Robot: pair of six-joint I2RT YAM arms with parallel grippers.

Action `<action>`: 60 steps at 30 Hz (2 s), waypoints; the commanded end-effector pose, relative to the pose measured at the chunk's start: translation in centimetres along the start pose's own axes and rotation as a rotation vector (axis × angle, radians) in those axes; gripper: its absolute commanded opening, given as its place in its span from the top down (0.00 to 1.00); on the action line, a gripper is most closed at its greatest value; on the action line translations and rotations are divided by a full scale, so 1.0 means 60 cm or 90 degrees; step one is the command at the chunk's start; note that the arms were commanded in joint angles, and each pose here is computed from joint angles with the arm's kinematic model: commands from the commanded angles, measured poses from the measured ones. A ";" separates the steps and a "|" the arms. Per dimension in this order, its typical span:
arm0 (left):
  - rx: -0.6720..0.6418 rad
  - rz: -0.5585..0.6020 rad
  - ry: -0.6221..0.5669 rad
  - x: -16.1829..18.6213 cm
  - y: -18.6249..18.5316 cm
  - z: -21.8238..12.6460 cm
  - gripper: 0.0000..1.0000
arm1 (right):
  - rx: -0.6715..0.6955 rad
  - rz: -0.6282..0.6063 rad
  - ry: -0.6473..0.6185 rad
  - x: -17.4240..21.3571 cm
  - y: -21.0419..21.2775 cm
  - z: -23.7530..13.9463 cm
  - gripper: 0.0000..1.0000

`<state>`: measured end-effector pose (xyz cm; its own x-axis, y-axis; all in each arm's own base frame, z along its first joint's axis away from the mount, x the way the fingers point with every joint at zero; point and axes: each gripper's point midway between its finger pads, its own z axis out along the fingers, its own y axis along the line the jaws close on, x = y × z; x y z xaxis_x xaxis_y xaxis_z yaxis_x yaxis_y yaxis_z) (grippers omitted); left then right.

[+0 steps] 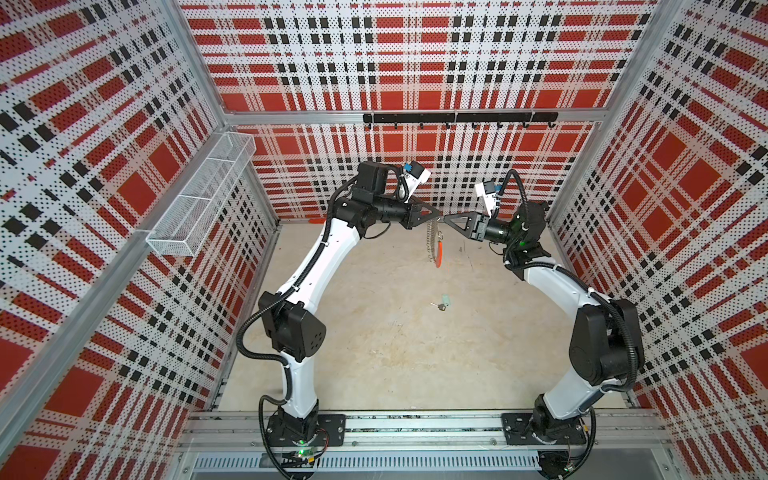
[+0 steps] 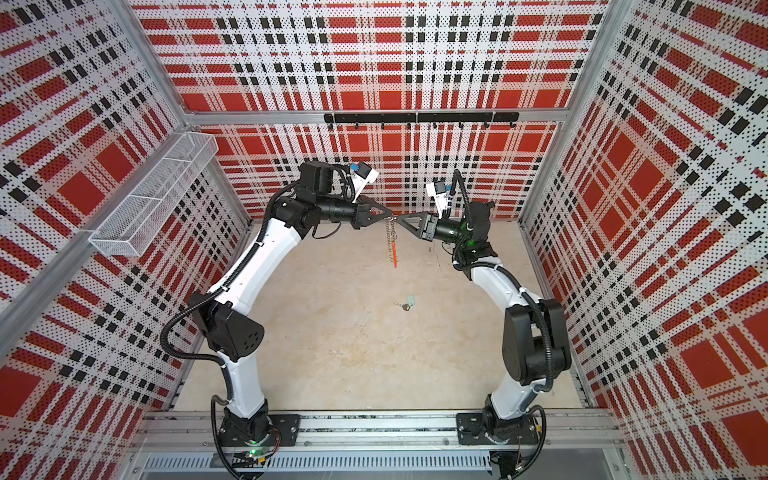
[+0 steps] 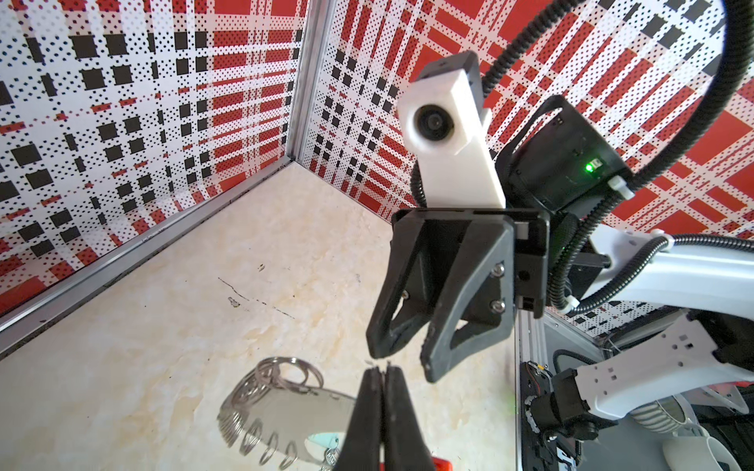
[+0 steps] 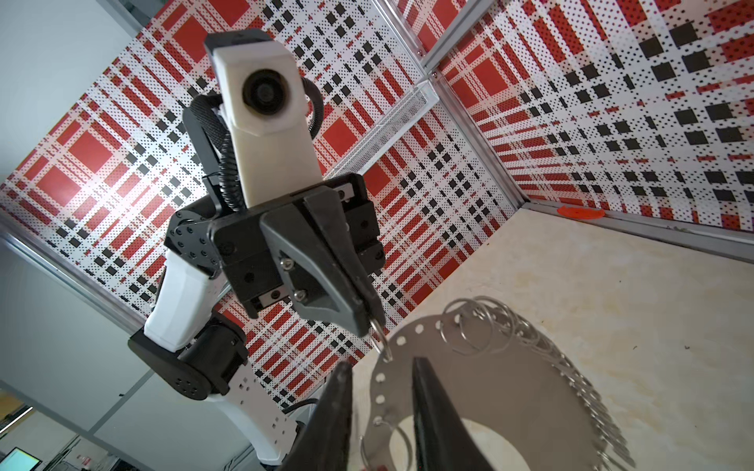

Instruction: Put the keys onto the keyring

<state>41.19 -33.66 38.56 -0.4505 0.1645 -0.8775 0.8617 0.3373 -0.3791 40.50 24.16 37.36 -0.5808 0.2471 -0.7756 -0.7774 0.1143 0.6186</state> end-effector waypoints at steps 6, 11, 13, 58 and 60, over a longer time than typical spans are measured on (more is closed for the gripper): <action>0.025 0.035 -0.032 -0.030 -0.042 -0.016 1.00 | -0.033 0.003 0.007 0.008 0.007 0.006 0.74; 0.031 0.036 -0.038 -0.035 -0.045 -0.017 1.00 | -0.028 0.003 0.008 0.009 0.005 0.009 0.73; 0.034 0.035 -0.039 -0.035 -0.046 -0.016 1.00 | -0.029 0.000 0.011 0.009 0.006 0.013 0.73; -0.012 0.024 -0.076 -0.051 -0.031 -0.021 0.69 | -0.058 -0.022 -0.011 -0.013 0.034 0.040 0.96; -0.045 0.010 -0.121 -0.071 -0.015 -0.040 0.51 | -0.050 -0.026 -0.023 -0.016 0.034 0.039 0.98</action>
<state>41.63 -33.90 39.19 -0.4434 0.1050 -0.8902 0.8524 0.3565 -0.3826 40.55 26.43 37.36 -0.6136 0.2276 -0.7561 -0.7704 0.0373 0.6364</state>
